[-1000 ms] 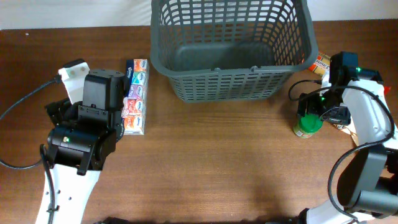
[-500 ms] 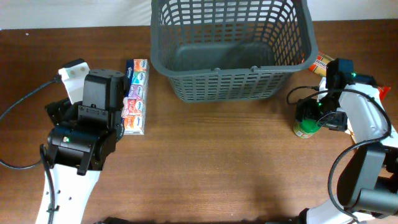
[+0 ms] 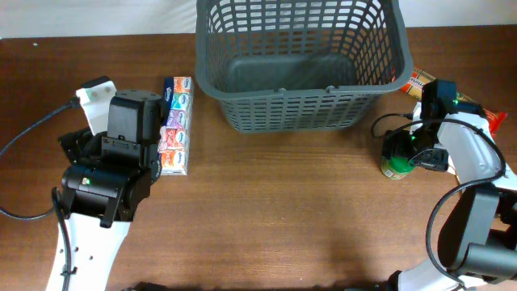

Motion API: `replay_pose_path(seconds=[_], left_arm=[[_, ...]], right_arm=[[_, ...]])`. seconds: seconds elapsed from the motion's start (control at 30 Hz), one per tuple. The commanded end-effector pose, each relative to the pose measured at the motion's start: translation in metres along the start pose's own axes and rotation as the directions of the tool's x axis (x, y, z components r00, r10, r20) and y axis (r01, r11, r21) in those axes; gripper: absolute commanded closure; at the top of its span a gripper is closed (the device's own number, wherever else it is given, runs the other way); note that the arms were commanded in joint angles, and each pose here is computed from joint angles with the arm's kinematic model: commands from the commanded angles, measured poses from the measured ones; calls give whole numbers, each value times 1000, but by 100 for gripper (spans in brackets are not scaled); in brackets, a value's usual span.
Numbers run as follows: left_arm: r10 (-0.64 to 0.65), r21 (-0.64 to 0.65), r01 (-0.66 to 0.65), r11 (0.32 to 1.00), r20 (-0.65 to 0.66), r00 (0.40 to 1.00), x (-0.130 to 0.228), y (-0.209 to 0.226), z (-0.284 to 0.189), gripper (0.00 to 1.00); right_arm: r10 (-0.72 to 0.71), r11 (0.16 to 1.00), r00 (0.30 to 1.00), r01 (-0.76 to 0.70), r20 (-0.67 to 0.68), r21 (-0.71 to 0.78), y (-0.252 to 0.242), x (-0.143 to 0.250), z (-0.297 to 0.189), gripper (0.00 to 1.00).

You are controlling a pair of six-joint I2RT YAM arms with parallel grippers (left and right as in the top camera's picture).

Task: Pack container
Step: 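Lower the right gripper over the green-lidded jar and grasp it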

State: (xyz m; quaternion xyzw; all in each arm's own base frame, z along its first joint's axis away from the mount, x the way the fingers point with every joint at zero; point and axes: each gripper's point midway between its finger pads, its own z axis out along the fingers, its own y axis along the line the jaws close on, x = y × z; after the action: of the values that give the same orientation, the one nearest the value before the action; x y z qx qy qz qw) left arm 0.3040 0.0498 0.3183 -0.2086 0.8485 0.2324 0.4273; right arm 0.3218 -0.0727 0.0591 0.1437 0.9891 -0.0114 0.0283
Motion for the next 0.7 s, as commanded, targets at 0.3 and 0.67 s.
replay_pose_path(seconds=[0.3,0.67], left_arm=[[-19,-6,19,1000,6,1000,-4,2,-1,0],[-19,-6,19,1000,6,1000,-4,2,-1,0]], right_arm=[[4,1000,999,-4,-43,-8,3,2,19,1],[4,1000,992,-4,-124,-1,3,12,40,1]])
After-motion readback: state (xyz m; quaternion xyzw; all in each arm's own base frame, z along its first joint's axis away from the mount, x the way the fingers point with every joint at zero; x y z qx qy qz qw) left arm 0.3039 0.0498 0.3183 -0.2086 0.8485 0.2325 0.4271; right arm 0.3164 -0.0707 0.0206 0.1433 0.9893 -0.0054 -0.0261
